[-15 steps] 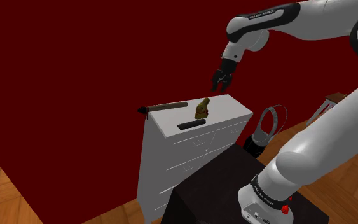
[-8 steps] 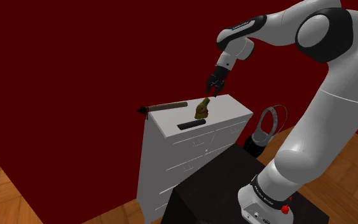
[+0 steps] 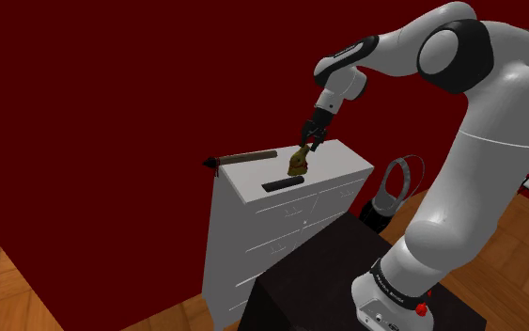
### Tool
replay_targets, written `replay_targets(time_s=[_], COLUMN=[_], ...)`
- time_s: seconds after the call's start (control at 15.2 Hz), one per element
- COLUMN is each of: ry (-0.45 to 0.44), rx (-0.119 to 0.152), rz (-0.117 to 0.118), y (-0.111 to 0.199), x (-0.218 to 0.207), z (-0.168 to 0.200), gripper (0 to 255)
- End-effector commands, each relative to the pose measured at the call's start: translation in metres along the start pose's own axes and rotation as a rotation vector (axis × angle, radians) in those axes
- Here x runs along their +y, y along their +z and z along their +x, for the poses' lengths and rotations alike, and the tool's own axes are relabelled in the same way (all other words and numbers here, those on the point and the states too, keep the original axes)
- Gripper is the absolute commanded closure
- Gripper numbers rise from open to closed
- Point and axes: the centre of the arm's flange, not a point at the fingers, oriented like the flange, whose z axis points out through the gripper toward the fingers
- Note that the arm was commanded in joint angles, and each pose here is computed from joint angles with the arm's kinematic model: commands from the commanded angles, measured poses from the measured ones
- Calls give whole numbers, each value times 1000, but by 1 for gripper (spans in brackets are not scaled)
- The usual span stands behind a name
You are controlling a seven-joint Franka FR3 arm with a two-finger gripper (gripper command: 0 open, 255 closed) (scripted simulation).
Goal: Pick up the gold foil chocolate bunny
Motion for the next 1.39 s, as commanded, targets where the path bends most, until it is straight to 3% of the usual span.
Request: replay_targets(time_s=[0.0,0.07,0.13,0.73,1.32], ry=[0,0,0,0,0], rx=[0,0,0,0,0], rz=[0,0,0,0,0], y=[4,4,4,4,-39], x=[1,1,1,1,-18], z=[0,0,0,0,-7], gripper=[0,0,255,255,255])
